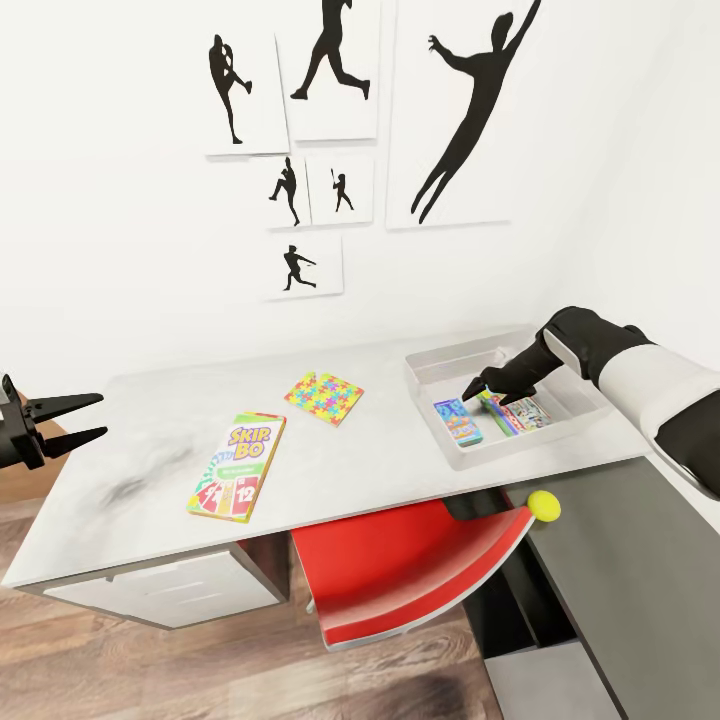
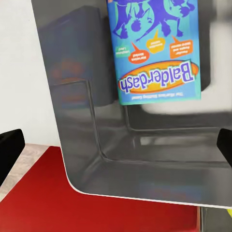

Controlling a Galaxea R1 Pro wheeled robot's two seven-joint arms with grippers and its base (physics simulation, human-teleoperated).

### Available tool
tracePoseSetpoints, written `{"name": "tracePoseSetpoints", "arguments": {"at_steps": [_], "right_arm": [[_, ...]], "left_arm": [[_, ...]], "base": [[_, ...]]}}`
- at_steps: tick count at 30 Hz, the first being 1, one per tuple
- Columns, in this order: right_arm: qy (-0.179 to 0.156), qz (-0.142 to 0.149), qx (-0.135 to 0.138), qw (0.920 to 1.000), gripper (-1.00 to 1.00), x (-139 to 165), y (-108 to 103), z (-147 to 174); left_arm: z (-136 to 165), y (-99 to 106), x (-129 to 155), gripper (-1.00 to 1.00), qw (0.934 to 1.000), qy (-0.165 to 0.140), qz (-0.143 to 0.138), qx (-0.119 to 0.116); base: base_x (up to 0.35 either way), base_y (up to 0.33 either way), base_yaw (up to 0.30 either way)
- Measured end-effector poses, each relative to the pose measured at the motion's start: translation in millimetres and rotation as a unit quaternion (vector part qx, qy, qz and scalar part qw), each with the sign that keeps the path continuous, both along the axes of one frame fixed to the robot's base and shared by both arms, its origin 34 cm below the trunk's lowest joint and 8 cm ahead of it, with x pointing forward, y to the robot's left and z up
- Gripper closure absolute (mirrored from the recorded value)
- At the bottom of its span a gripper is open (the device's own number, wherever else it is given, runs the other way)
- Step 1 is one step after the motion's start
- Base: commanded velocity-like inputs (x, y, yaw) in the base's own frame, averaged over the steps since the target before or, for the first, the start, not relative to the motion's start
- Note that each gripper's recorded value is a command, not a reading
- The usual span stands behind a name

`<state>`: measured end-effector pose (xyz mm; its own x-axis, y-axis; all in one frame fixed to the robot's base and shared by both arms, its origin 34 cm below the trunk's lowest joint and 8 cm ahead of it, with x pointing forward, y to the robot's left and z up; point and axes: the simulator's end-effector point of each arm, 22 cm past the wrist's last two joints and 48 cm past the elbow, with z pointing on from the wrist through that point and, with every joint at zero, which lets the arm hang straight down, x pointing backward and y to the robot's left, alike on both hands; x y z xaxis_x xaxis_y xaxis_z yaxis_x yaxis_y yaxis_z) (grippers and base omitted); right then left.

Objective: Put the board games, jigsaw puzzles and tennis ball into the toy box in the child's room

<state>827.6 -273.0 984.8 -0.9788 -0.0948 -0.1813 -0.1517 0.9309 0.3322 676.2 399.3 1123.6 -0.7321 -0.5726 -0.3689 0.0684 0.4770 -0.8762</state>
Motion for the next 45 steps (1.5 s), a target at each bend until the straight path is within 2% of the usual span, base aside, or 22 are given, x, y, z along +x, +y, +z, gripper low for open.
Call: {"name": "tracePoseSetpoints", "arguments": {"at_steps": [8, 11, 15, 18, 24, 30, 45], "right_arm": [[-0.005, -0.002, 0.007, 1.0, -1.0, 3.5, 2.4, 5.4], [-0.022, 0.0, 0.022, 0.9995, -1.0, 15.8, 9.0, 26.7], [-0.059, 0.002, 0.053, 0.9968, -1.0, 39.6, 21.5, 74.6], [-0.088, -0.003, 0.098, 0.9913, -1.0, 56.4, 37.0, 113.8], [-0.115, -0.014, 0.145, 0.9827, -1.0, 70.8, 48.2, 150.8], [-0.119, -0.018, 0.157, 0.9802, -1.0, 72.6, 51.0, 156.2], [-0.116, -0.018, 0.164, 0.9795, -1.0, 71.8, 55.8, 154.1]], "left_arm": [[-0.3, 0.3, 0.0, -1.0, 1.0, 0.0, 0.0, 0.0], [-0.3, 0.3, -0.1, -1.0, 1.0, 0.0, 0.0, 0.0], [-0.7, 0.2, -0.1, -1.0, 1.0, 0.001, 0.001, 0.0], [-1.5, 0.5, 0.2, -1.0, 1.0, 0.001, 0.002, 0.001], [-3.5, 0.6, 0.4, -1.0, 1.0, 0.003, 0.002, 0.004], [-4.0, 0.4, 0.1, -1.0, 1.0, 0.004, 0.002, 0.004], [-5.0, 1.1, 0.1, -1.0, 1.0, 0.005, 0.002, 0.004]], "base": [[0.0, 0.0, 0.0], [0.0, 0.0, 0.0], [0.0, 0.0, 0.0], [0.0, 0.0, 0.0], [0.0, 0.0, 0.0], [0.0, 0.0, 0.0], [0.0, 0.009, 0.0]]}}
